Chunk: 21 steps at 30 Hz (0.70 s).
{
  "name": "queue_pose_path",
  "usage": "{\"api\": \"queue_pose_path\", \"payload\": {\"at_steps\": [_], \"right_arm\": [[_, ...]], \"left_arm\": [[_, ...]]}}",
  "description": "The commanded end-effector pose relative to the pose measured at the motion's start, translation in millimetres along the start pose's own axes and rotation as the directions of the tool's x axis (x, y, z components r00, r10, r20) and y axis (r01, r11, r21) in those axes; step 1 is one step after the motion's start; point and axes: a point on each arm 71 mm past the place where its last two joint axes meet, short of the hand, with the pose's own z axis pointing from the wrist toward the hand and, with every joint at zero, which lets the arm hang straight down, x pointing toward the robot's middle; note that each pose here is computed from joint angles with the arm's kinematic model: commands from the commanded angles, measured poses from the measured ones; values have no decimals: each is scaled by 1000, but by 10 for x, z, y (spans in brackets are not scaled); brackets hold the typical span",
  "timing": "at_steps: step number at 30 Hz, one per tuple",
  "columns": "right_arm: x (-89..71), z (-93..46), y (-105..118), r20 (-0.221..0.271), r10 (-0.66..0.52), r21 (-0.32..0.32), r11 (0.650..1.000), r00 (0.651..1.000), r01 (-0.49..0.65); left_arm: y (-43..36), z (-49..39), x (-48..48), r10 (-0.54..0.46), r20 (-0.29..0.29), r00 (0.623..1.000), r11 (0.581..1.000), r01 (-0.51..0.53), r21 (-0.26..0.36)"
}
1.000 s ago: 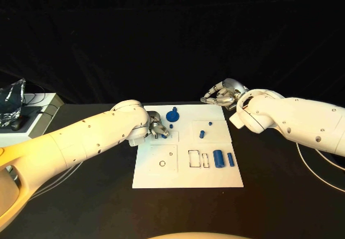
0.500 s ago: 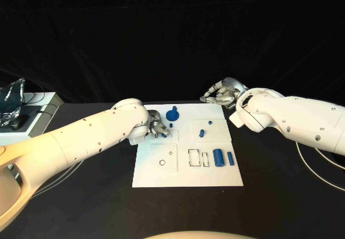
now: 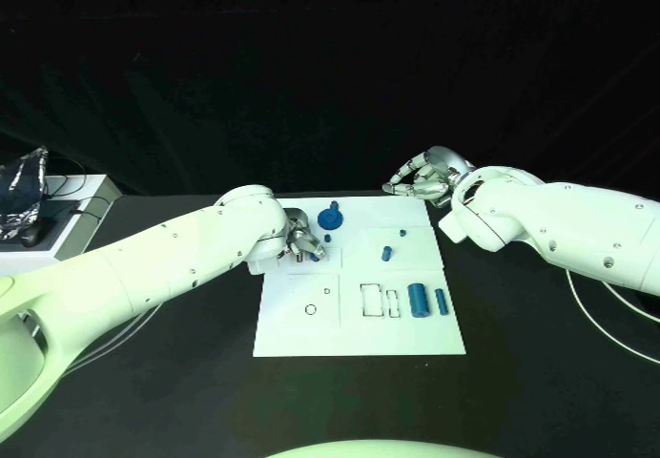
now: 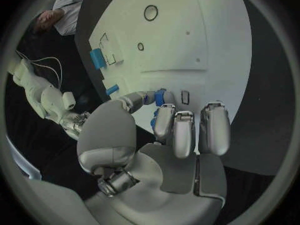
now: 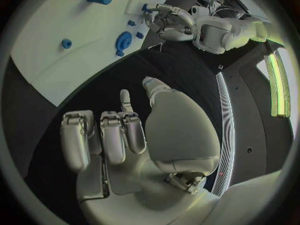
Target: Assemble the parts on the task board
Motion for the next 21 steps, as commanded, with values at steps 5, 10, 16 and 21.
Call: {"api": "queue_pose_path", "payload": {"at_steps": [5, 10, 16, 21], "right_arm": [[17, -2, 15, -12, -11, -11, 1000, 1000, 10], [18, -2, 16, -12, -11, -11, 1000, 1000, 10], [15, -3, 13, -12, -11, -11, 1000, 1000, 10], [13, -3, 11, -11, -11, -10, 1000, 1000, 11]], "left_arm": [[1, 49, 178, 37, -91, 995, 999, -39, -17], [-3, 53, 178, 37, -91, 995, 999, -39, -19], [1, 55, 176, 36, -90, 995, 999, -38, -22], [8, 57, 174, 36, -90, 995, 999, -38, -24]]}}
